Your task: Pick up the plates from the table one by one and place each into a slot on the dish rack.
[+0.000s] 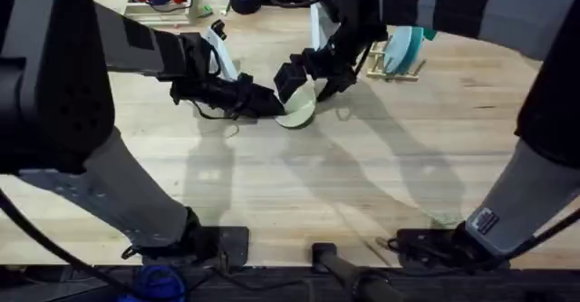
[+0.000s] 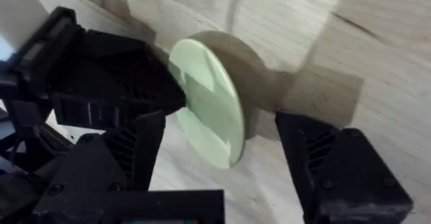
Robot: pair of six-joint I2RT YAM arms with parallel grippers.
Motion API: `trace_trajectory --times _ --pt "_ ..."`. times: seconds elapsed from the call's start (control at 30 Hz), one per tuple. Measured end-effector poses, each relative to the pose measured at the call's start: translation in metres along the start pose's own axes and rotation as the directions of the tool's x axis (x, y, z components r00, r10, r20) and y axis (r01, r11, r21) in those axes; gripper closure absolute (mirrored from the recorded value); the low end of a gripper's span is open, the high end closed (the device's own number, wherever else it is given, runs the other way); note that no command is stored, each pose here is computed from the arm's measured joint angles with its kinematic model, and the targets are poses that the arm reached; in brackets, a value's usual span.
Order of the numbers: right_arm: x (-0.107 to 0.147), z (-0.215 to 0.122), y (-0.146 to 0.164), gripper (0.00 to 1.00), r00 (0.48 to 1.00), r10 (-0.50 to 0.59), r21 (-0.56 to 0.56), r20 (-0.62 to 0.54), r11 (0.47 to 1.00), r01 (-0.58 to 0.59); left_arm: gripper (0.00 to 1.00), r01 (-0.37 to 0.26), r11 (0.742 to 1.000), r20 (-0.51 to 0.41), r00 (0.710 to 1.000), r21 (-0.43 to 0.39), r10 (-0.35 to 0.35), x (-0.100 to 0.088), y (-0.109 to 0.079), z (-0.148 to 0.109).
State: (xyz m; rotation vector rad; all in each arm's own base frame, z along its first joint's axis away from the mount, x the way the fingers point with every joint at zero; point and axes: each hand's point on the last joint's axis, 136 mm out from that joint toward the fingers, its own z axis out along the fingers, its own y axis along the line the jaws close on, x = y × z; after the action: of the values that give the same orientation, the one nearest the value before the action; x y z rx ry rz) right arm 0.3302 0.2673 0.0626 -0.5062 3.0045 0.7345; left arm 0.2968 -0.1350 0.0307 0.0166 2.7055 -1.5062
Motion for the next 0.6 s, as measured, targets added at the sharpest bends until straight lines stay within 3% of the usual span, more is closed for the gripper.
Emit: trace_trajectory --times 0.37,0.6 --pt "0.0001 0.0015 0.0035 0.080 1.000 -0.010 -0.002 0.001 1.000 0.010 0.959 0.000 1.000 0.000 1.000 0.000 0.000 0.0000 0.0000 0.0000" --pt "-0.0005 0.0015 0.0036 0.304 1.000 -0.012 -0.002 0.003 1.000 0.012 0.959 0.000 1.000 0.000 1.000 0.000 0.000 0.0000 -0.0001 -0.0001"
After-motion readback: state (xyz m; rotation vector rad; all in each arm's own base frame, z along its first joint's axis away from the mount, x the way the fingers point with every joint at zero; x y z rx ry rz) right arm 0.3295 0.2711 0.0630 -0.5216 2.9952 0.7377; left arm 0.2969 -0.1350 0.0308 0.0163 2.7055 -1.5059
